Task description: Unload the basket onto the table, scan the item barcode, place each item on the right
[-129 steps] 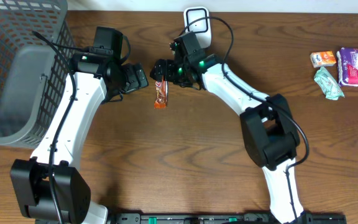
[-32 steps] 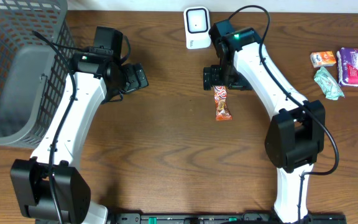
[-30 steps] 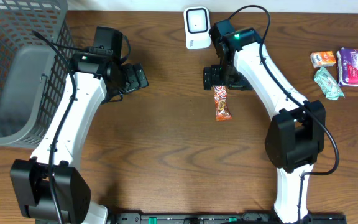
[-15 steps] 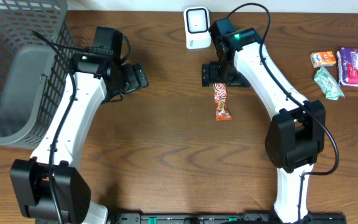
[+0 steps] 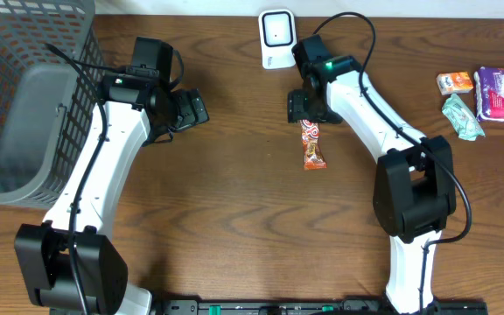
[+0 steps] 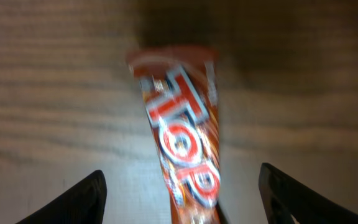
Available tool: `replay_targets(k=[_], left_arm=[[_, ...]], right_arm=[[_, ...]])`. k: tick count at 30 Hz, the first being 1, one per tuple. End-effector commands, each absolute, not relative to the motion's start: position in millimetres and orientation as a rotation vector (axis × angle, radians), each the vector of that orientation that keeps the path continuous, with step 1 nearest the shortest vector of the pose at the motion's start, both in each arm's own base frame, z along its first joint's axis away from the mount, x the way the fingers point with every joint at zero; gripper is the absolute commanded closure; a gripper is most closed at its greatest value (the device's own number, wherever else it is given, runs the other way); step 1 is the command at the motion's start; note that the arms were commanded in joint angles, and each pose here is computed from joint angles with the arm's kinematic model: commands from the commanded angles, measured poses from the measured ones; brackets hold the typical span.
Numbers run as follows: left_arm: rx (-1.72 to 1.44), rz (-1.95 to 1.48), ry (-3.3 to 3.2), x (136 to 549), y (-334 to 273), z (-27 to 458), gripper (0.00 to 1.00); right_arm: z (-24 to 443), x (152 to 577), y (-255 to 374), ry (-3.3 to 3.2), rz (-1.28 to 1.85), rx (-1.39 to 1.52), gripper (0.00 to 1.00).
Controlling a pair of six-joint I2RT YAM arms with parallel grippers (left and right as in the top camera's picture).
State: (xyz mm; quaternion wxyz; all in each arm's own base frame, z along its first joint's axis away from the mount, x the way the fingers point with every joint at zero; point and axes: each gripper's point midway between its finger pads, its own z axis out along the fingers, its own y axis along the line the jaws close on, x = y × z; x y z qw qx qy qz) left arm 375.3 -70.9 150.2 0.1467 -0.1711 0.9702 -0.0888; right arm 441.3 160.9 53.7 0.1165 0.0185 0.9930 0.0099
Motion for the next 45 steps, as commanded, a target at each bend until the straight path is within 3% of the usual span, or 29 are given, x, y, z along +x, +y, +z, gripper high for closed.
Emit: replay_targets(k=[1, 7, 10, 17, 23, 37, 45], left_arm=[[-0.497, -0.241, 2.783, 377, -69, 153, 0.02], [-0.497, -0.241, 2.783, 377, -69, 153, 0.02], [-0.498, -0.241, 2.783, 377, -69, 153, 0.02], [-0.497, -0.241, 2.783, 377, -69, 153, 0.02], [-0.497, -0.241, 2.783, 377, -69, 153, 0.02], [-0.497, -0.241, 2.783, 377, -69, 153, 0.02], [-0.497, -0.241, 2.783, 377, -69, 153, 0.02]], right_arm=[[46, 440, 159, 2.887, 0.005, 0.046, 0.26], [25, 436, 152, 2.883, -0.036, 0.051, 0.28], [16, 431, 151, 2.890, -0.039, 0.049, 0.35], [4, 419, 151, 2.930, -0.021, 0.044, 0.69], [19, 433, 161, 2.893, 0.042, 0.043, 0.99], [150, 550, 208, 2.365, 0.304, 0.059, 0.99], [187, 589, 216, 2.128, 0.350, 0.089, 0.99]])
